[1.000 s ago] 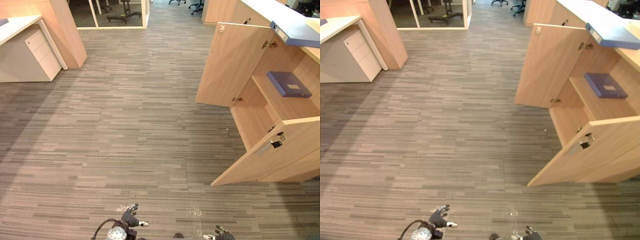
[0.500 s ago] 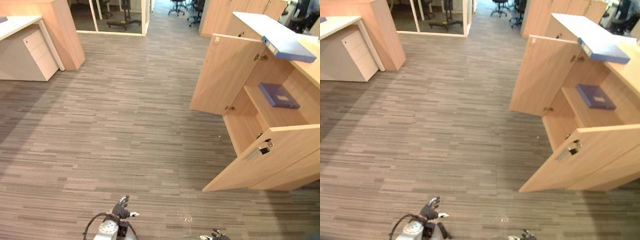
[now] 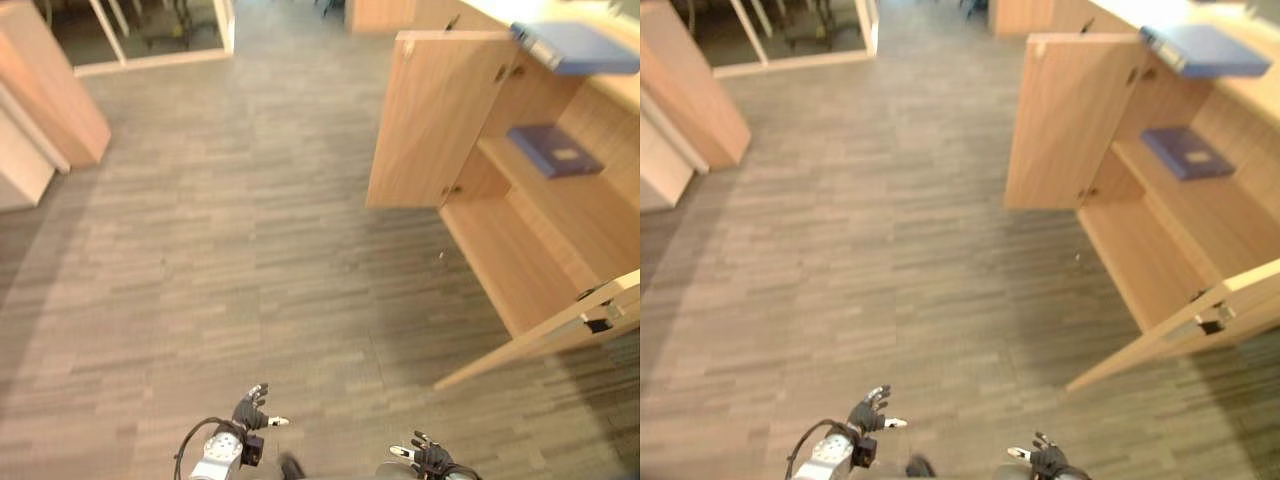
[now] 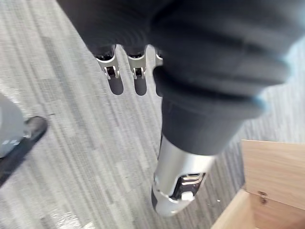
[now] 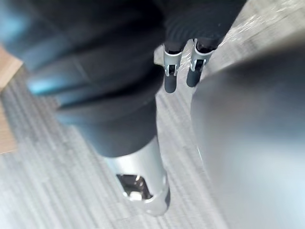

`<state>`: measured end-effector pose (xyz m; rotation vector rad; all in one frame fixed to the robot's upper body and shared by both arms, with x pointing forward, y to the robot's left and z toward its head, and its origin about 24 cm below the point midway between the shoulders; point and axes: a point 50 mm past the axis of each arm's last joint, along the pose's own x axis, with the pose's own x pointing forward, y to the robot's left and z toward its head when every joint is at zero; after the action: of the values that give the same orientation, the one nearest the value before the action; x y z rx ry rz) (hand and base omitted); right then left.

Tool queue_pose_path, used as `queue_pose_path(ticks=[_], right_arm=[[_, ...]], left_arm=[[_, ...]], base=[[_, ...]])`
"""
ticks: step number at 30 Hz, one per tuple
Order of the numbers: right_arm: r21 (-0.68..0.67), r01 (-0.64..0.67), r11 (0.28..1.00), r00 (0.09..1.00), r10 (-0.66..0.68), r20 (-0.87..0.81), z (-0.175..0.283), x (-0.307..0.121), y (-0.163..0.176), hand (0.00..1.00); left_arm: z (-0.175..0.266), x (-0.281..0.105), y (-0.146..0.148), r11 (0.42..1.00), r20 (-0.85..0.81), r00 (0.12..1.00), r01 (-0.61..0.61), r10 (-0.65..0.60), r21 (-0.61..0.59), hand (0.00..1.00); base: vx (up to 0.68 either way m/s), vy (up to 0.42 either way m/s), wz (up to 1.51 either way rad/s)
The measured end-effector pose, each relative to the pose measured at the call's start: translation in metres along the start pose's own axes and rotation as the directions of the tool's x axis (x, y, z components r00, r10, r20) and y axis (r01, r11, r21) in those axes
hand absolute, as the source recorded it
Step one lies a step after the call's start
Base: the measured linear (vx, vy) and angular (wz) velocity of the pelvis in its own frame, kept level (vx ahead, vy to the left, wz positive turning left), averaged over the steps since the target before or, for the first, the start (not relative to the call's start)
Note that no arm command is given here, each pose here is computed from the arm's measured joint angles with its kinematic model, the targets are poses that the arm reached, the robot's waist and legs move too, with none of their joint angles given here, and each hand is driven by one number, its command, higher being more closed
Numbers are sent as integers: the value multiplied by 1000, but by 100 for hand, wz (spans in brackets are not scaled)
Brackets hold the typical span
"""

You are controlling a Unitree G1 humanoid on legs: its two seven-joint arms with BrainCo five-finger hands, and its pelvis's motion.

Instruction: Walk over to the cabinet, pick up the folder, carry it to the office cabinet, place the folder inside the office cabinet, then close the office cabinet door

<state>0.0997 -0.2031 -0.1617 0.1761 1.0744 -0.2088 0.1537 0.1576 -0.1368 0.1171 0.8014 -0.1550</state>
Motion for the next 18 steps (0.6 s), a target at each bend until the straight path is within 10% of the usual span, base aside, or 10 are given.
queue_pose_path(ticks=[18], right_arm=[[95, 31, 995, 999, -33, 12, 7, 0, -15, 0]], left_arm=[[-8, 1, 1, 997, -48, 999, -26, 22, -79, 0]], base=[[343, -267, 19]])
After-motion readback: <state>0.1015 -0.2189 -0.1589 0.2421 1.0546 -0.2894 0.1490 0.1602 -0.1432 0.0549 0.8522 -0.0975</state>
